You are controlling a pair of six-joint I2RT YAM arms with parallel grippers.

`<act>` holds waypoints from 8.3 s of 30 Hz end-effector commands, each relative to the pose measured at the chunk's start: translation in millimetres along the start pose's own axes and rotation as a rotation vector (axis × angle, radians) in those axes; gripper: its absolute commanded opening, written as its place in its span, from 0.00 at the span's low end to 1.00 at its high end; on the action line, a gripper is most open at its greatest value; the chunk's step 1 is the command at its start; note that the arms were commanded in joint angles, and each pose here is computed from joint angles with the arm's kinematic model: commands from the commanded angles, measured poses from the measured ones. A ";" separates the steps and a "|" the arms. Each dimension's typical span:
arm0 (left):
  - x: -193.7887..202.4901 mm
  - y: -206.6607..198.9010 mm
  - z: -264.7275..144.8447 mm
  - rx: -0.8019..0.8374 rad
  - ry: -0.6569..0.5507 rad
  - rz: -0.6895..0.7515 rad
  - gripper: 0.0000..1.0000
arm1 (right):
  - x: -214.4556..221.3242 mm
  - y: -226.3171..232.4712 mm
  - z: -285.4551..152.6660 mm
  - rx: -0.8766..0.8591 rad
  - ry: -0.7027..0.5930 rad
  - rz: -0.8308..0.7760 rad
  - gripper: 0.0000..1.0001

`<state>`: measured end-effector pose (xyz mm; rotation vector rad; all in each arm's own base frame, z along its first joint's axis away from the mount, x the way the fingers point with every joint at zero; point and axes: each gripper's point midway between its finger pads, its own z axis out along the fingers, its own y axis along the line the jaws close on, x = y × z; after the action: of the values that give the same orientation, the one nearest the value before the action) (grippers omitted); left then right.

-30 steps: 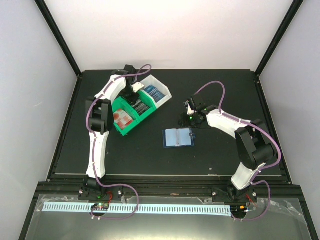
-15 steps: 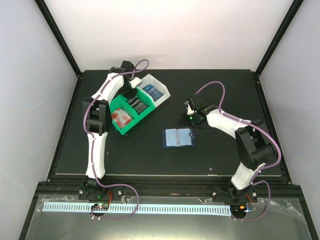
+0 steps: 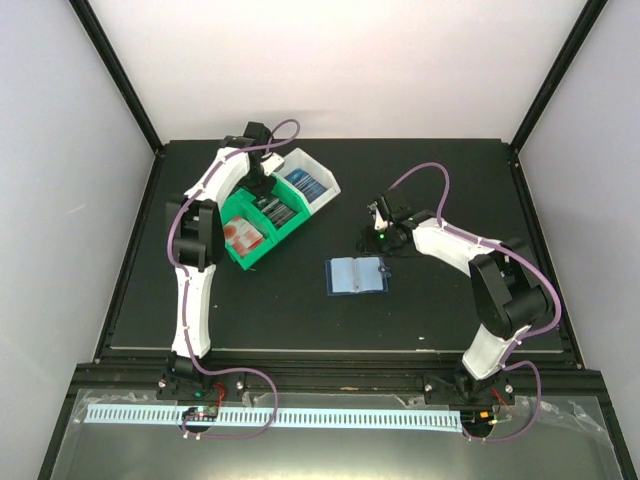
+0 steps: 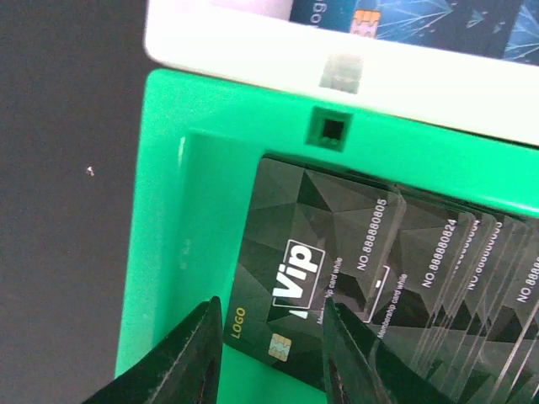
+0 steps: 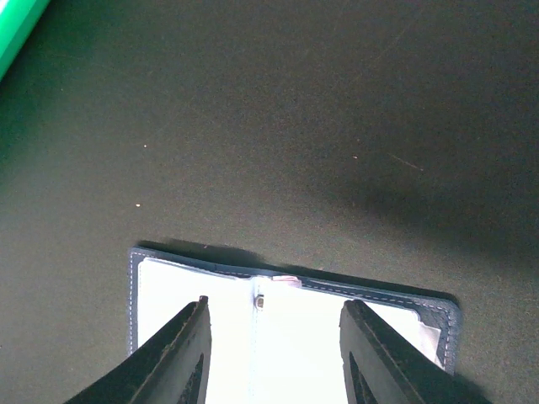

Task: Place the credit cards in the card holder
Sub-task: Pick up the credit card from the storage box, then insert the credit card into the card holder.

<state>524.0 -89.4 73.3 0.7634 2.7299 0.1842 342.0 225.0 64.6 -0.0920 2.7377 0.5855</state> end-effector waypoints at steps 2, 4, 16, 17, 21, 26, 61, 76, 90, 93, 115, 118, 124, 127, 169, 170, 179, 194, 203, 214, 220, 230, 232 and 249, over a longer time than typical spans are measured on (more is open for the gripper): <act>-6.2 -14.9 -1.5 0.030 -0.014 0.037 0.37 | -1.5 0.2 4.5 -0.007 0.001 0.003 0.44; -5.9 -17.5 2.5 0.034 -0.009 0.041 0.38 | -1.0 -0.3 4.7 -0.005 0.002 0.004 0.44; 2.6 -29.6 20.6 0.057 0.039 0.069 0.47 | 0.6 -1.5 5.9 -0.003 0.006 0.003 0.44; 3.0 -30.6 21.8 0.061 0.041 0.070 0.47 | 0.9 -1.6 5.6 -0.003 0.006 0.003 0.44; 4.6 -31.6 26.1 0.063 0.048 0.071 0.50 | 1.4 -1.9 5.8 -0.003 0.007 0.003 0.44; 5.5 -28.8 29.8 0.044 0.055 0.072 0.43 | 1.8 -2.2 5.2 -0.001 0.007 0.002 0.44; 10.2 -26.7 13.4 0.101 0.048 0.071 0.17 | 2.8 -2.9 3.5 0.001 0.002 -0.001 0.44; 1.6 -10.7 -1.9 0.033 0.011 0.056 0.08 | 1.7 -1.8 2.5 -0.003 -0.001 -0.006 0.44; 1.2 1.3 -8.6 -0.013 0.006 0.030 0.13 | 3.2 -2.9 3.5 -0.001 0.003 -0.006 0.44; -1.3 5.9 -14.2 -0.033 -0.008 0.022 0.13 | 3.6 -3.0 3.9 -0.002 0.004 -0.006 0.44; 6.3 31.0 -2.8 -0.210 0.006 0.001 0.15 | 6.1 -4.3 5.4 -0.001 0.009 -0.006 0.44; 0.4 40.0 -11.0 -0.267 -0.038 -0.012 0.14 | 6.7 -4.7 6.0 0.000 0.012 -0.003 0.44; -10.5 45.0 -24.1 -0.289 -0.103 -0.019 0.13 | 6.3 -3.9 6.7 -0.004 0.012 -0.001 0.44; -5.2 41.7 -14.1 -0.281 -0.072 -0.009 0.14 | 5.9 -4.1 6.3 -0.002 0.010 -0.001 0.44; -16.5 -32.7 -137.2 0.158 -0.319 -0.218 0.02 | -19.2 39.5 -77.1 -0.143 -0.153 -0.092 0.45; -13.3 -43.4 -148.9 0.209 -0.340 -0.238 0.02 | -19.4 47.6 -84.8 -0.183 -0.162 -0.102 0.45; 21.3 -148.5 -257.8 0.959 -0.504 -0.584 0.02 | -15.8 143.2 -167.0 -0.765 -0.216 -0.144 0.63; 66.2 -257.7 -300.0 1.631 -0.272 -0.841 0.02 | 11.9 156.5 -169.5 -0.893 -0.049 0.054 0.66; 62.2 -265.5 -283.9 1.631 -0.260 -0.857 0.02 | 32.8 126.0 -145.5 -0.765 -0.050 0.104 0.57; 62.6 -265.4 -276.1 1.608 -0.283 -0.852 0.02 | 41.8 114.6 -137.1 -0.754 -0.052 0.178 0.63; 63.7 -265.5 -281.7 1.609 -0.299 -0.826 0.02 | 35.7 132.8 -151.6 -0.899 -0.047 0.195 0.46; 64.8 -267.4 -273.6 1.549 -0.298 -0.800 0.04 | 34.8 148.5 -161.7 -1.049 -0.006 0.189 0.04; 67.2 -267.6 -261.4 1.476 -0.288 -0.795 0.09 | 31.3 148.2 -160.5 -1.028 -0.032 0.156 0.01; 104.8 -299.5 -117.2 0.877 -0.142 -0.623 0.48 | 75.1 4.0 -56.7 -0.401 -0.018 0.059 0.01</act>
<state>254.0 -277.3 114.0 -0.0892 2.6440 -1.2949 261.9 216.7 125.2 -0.0253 2.4738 1.2385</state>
